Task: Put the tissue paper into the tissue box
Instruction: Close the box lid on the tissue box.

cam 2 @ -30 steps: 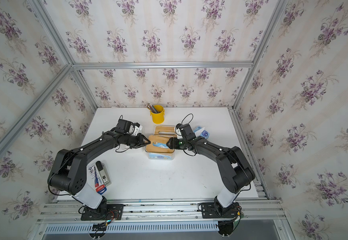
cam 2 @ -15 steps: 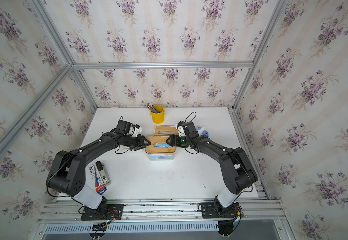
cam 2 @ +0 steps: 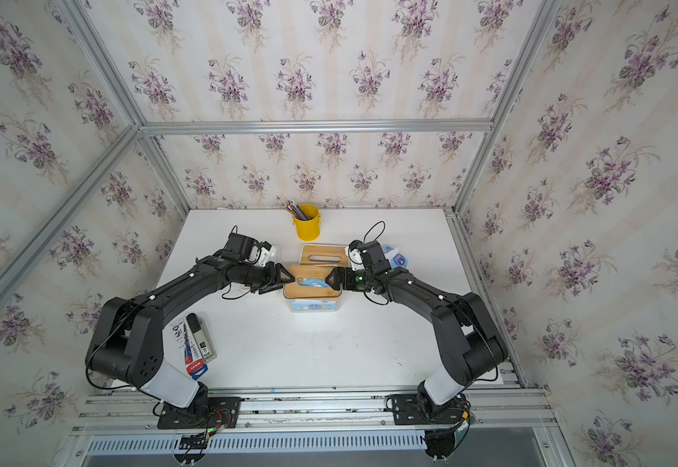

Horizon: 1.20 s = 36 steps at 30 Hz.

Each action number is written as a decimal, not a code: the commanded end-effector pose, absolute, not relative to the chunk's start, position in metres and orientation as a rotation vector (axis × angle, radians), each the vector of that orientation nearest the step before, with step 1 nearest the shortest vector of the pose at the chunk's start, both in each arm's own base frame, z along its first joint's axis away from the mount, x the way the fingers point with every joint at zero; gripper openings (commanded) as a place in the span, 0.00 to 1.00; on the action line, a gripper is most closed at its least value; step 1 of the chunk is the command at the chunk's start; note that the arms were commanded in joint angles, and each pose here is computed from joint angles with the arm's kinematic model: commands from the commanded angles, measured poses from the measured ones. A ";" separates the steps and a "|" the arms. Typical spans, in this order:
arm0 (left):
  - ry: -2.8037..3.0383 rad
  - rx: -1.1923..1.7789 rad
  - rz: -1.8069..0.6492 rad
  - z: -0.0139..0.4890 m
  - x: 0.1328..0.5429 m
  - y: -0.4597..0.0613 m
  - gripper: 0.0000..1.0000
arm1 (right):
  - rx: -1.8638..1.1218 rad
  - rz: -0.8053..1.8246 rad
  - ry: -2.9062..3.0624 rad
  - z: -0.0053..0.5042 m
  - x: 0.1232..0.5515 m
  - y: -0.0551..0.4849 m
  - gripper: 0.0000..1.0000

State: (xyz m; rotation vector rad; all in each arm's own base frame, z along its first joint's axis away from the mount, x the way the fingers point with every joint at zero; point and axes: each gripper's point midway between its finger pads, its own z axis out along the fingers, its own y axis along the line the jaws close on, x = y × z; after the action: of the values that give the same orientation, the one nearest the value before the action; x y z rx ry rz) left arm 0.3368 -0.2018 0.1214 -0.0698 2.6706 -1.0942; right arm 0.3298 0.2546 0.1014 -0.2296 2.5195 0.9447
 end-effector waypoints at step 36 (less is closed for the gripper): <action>2.676 -0.037 -1.075 0.113 0.328 -0.212 0.59 | -0.231 1.017 2.478 0.113 0.326 0.273 0.84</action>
State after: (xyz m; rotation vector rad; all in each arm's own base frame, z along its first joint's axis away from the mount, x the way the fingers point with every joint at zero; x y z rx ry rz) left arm 0.3274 -0.2109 0.1141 -0.0839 2.6827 -1.0835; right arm 0.3260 0.2668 0.1041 -0.1848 2.5138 0.9933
